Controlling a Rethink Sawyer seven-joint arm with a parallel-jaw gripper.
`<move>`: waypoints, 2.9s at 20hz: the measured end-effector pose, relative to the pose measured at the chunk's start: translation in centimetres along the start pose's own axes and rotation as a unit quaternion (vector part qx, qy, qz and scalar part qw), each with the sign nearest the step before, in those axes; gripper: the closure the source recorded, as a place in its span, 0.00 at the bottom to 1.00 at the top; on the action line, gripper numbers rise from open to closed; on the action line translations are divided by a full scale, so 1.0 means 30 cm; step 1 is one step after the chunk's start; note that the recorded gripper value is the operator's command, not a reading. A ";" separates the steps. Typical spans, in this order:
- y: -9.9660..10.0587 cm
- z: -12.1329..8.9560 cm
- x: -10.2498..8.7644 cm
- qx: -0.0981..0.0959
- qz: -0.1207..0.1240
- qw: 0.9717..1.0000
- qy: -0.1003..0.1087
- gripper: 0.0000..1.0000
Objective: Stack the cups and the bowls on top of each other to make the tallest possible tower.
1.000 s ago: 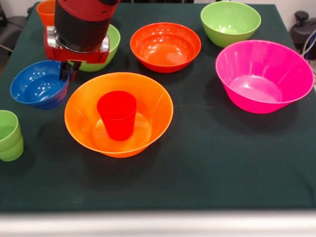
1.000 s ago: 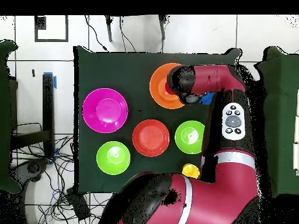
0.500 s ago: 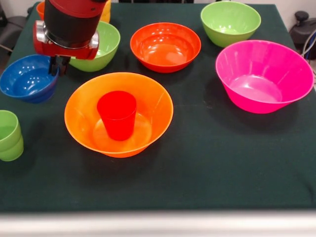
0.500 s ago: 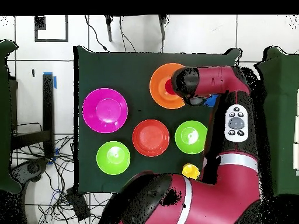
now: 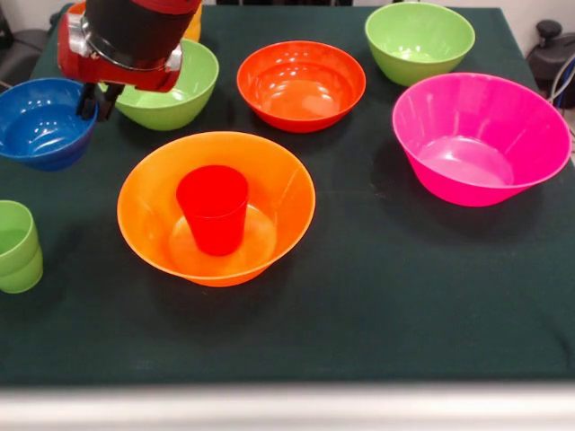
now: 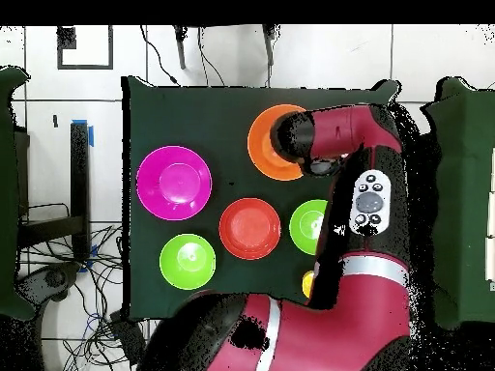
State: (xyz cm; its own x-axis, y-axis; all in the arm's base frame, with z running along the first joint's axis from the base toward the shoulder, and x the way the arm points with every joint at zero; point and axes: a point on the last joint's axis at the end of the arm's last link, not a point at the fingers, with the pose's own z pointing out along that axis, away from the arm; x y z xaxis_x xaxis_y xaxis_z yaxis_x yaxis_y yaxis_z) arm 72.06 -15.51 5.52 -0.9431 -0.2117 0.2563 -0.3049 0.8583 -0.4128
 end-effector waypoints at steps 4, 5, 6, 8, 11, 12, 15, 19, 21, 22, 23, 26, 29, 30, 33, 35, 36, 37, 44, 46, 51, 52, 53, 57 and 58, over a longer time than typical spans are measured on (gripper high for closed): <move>0.021 -0.055 -0.036 0.009 -0.006 1.000 -0.009 1.00; 0.024 -0.066 -0.043 0.011 -0.006 1.000 -0.011 1.00; 0.025 -0.075 -0.048 0.012 -0.007 1.000 -0.011 1.00; 0.032 -0.111 -0.059 0.014 -0.008 1.000 -0.009 1.00; 0.040 -0.155 -0.071 0.014 -0.007 1.000 -0.003 1.00; 0.043 -0.163 -0.075 0.014 -0.007 1.000 -0.002 1.00; 0.050 -0.181 -0.083 0.014 -0.007 1.000 0.001 1.00; 0.066 -0.199 -0.086 0.013 -0.009 1.000 0.009 1.00; 0.074 -0.207 -0.086 0.012 -0.010 1.000 0.014 1.00; 0.077 -0.212 -0.087 0.012 -0.010 1.000 0.016 1.00; 0.078 -0.215 -0.088 0.012 -0.010 1.000 0.016 1.00; 0.087 -0.230 -0.097 0.013 -0.011 1.000 0.018 1.00; 0.100 -0.246 -0.106 0.013 -0.012 1.000 0.017 1.00; 0.107 -0.251 -0.109 0.012 -0.013 1.000 0.017 1.00; 0.129 -0.268 -0.119 0.011 -0.016 1.000 0.015 1.00; 0.145 -0.283 -0.129 0.010 -0.018 1.000 0.013 1.00; 0.150 -0.289 -0.134 0.009 -0.018 1.000 0.012 1.00; 0.154 -0.294 -0.137 0.008 -0.017 1.000 0.012 1.00; 0.169 -0.347 -0.159 -0.005 -0.010 1.000 0.016 1.00; 0.164 -0.359 -0.165 -0.008 -0.006 1.000 0.017 1.00; 0.154 -0.385 -0.183 -0.015 0.002 1.000 0.013 1.00; 0.151 -0.390 -0.186 -0.015 0.003 1.000 0.011 1.00; 0.148 -0.395 -0.190 -0.016 0.004 1.000 0.009 1.00; 0.138 -0.413 -0.208 -0.017 0.009 1.000 0.001 1.00; 0.135 -0.418 -0.215 -0.018 0.011 1.000 -0.001 1.00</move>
State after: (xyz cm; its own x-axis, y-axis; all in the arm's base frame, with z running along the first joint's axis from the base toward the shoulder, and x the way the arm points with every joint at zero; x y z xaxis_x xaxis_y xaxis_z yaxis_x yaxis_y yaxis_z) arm 78.58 -4.81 13.17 -0.9501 -0.1933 0.2449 -0.2786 0.8791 -0.3868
